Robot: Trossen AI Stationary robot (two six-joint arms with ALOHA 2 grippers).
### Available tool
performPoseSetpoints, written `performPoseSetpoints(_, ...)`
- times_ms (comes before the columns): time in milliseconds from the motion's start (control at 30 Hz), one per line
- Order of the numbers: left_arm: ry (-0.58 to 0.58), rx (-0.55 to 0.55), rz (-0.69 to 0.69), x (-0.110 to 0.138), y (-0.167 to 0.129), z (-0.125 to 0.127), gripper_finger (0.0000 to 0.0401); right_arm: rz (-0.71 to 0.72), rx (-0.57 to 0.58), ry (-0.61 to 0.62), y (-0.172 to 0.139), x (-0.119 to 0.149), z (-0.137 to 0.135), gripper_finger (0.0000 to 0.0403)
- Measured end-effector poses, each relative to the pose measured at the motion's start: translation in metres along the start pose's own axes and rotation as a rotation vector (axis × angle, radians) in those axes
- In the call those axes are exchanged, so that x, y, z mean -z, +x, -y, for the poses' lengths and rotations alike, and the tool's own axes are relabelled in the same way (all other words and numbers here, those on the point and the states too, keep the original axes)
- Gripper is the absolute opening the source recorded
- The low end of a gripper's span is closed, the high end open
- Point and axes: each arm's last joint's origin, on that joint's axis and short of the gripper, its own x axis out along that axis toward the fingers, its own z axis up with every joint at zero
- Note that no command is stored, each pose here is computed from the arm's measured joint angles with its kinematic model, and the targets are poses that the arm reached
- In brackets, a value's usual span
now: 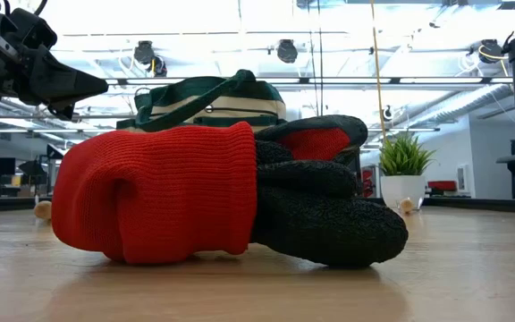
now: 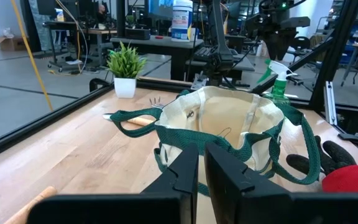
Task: Pick & Place Garden tools in Gardening bag
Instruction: Put the green spray bottle into the brown gardening bag
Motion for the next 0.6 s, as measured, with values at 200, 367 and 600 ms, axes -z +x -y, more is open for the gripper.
performPoseSetpoints(200, 0.0, 0.0, 0.0, 0.0, 0.0, 0.0, 0.0031, 0.002, 0.003, 0.001, 0.006, -0.001, 0.0, 0.0155)
performPoseSetpoints(367, 0.0, -0.001, 0.0, 0.0, 0.0, 0.0, 0.0031, -0.005, -0.008, -0.001, 0.017, -0.002, -0.001, 0.0155)
performPoseSetpoints(600, 0.0, -0.001, -0.001, 0.0, 0.0, 0.0, 0.0031, -0.004, -0.007, -0.029, 0.025, -0.003, 0.0, 0.0155)
